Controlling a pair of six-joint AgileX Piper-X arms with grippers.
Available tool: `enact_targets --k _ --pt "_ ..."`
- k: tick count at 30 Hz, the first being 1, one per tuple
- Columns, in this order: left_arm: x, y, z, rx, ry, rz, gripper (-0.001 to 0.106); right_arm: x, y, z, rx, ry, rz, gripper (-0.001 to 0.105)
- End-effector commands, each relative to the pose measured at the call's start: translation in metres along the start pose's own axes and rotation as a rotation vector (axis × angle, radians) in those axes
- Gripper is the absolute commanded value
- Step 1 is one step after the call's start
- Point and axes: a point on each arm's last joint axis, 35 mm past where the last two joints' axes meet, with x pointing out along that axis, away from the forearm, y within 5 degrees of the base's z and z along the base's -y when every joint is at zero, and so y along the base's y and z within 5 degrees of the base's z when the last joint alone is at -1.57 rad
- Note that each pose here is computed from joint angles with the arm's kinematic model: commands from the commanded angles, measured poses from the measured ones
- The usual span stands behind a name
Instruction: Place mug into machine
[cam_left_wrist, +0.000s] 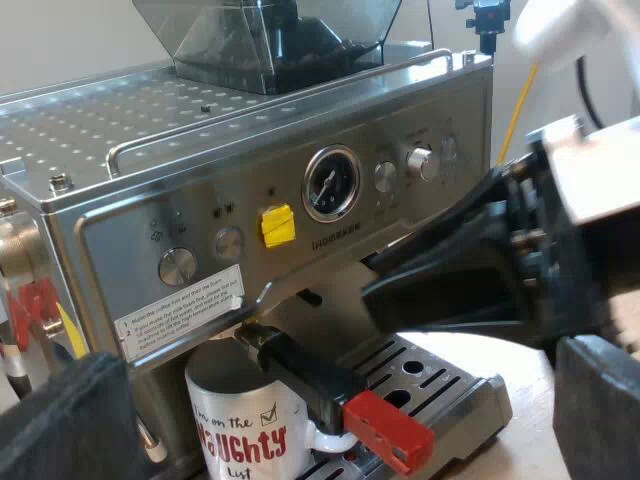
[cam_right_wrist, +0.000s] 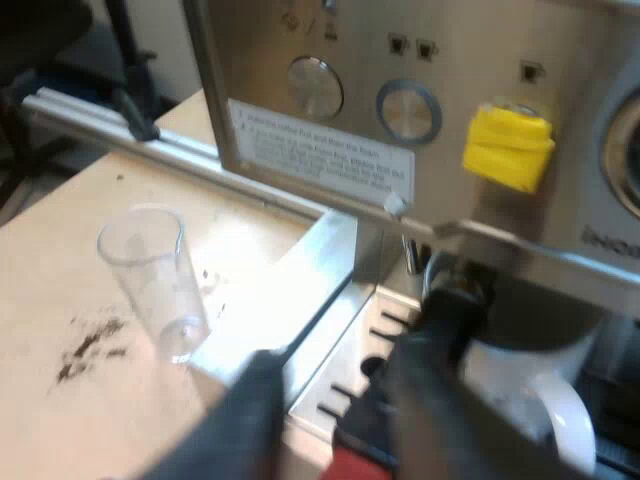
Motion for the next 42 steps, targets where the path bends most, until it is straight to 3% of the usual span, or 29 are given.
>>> enact_targets --k 1,4,7,10,11,19,25,29,32,36,42 --pt "0.000 0.001 0.002 -0.007 -0.010 0.039 0.085 -0.016 -0.007 0.007 0.001 -0.005 0.049 0.061" --pt "-0.001 0.001 0.004 -0.025 -0.023 0.055 0.085 -0.028 -0.015 0.008 0.002 0.011 0.054 0.062" --pt "0.000 0.001 0.011 -0.126 -0.025 0.055 0.085 -0.038 -0.030 0.008 0.003 0.035 0.059 0.062" --pt "0.002 0.000 0.017 -0.150 -0.024 0.055 0.085 -0.048 -0.055 0.006 0.029 0.067 0.082 0.062" --pt "0.004 -0.001 0.031 -0.149 -0.029 0.056 0.085 -0.050 -0.060 0.006 0.036 0.065 0.079 0.062" --pt "0.028 0.003 0.078 -0.164 -0.009 0.136 0.085 -0.092 -0.144 -0.006 0.159 0.121 -0.148 0.062" --pt "0.050 0.020 0.089 -0.207 0.085 0.264 0.085 -0.124 -0.197 -0.030 0.287 0.201 -0.284 0.062" --pt "0.050 0.036 0.088 -0.223 0.142 0.402 0.085 -0.144 -0.221 -0.048 0.309 0.286 -0.374 0.062" --pt "0.042 0.039 0.087 -0.193 0.146 0.465 0.085 -0.160 -0.234 -0.059 0.354 0.328 -0.449 0.062" --pt "0.032 0.032 0.088 -0.185 0.125 0.464 0.085 -0.179 -0.237 -0.064 0.400 0.320 -0.503 0.062" --pt "0.000 0.010 0.079 -0.173 0.103 0.518 0.085 -0.218 -0.213 -0.057 0.365 0.229 -0.555 0.062"
